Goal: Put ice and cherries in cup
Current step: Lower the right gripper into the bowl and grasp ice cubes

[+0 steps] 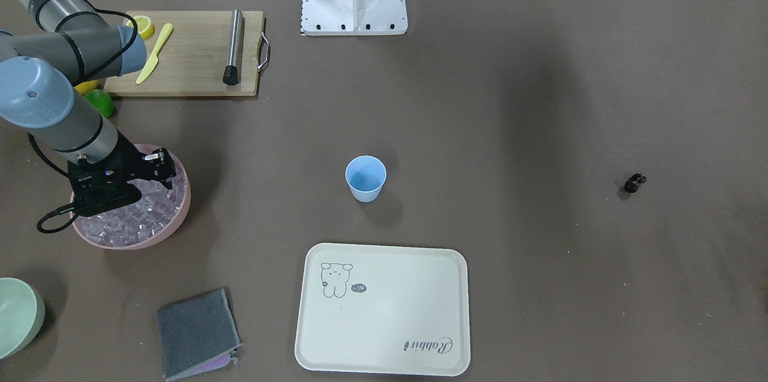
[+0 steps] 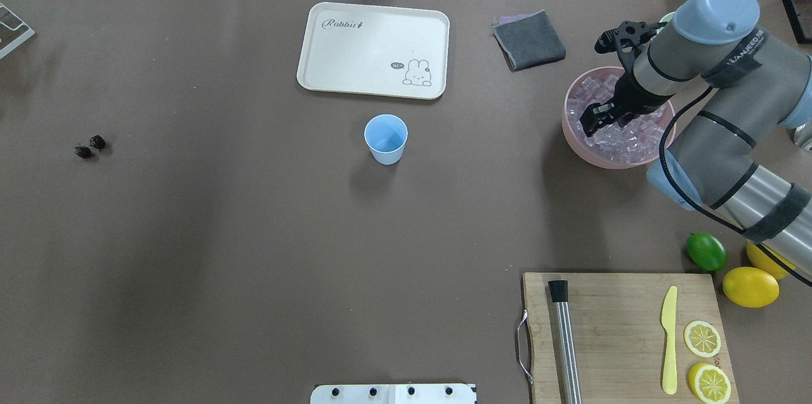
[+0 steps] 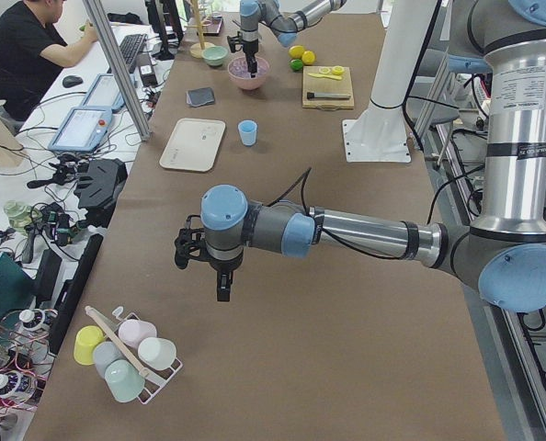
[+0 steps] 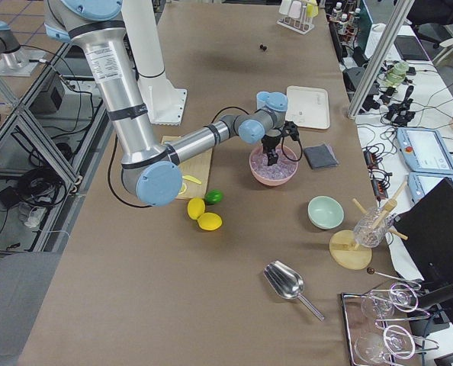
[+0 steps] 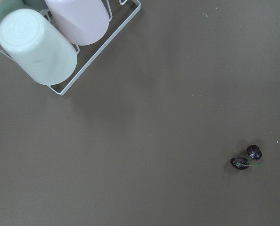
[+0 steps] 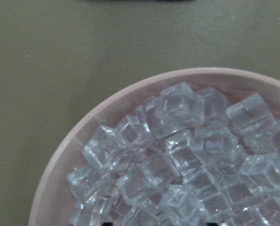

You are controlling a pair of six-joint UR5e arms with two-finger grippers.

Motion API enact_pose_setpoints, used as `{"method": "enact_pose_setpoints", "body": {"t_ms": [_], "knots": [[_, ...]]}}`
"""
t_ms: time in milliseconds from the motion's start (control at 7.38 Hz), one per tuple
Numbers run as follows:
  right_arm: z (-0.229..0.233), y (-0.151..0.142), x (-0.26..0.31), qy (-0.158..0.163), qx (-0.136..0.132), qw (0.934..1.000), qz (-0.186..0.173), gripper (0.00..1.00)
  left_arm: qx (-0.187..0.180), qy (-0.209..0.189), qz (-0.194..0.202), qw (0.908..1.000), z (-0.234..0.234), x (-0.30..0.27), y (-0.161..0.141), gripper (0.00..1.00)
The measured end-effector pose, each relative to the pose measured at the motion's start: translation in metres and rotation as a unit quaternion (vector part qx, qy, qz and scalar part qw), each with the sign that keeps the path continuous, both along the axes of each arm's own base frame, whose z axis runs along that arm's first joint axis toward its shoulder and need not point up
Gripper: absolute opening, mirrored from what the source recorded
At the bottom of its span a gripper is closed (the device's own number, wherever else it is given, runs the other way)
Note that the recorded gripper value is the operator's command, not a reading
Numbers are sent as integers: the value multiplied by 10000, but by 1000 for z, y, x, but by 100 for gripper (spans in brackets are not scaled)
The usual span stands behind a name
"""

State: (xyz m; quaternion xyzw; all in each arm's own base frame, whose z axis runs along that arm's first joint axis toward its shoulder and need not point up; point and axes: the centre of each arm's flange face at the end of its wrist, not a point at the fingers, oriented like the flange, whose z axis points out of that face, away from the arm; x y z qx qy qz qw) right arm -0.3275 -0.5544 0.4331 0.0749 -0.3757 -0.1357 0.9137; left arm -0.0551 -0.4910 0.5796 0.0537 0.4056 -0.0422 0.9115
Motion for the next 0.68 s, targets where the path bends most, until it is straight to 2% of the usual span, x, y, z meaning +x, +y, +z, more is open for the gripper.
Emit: {"method": "enact_pose_setpoints", "body": {"t_ms": [678], "knots": [[5,0,3,-58,-105,9999,-30,73,54,-6,2,10000,-6,1,-16,98]]}}
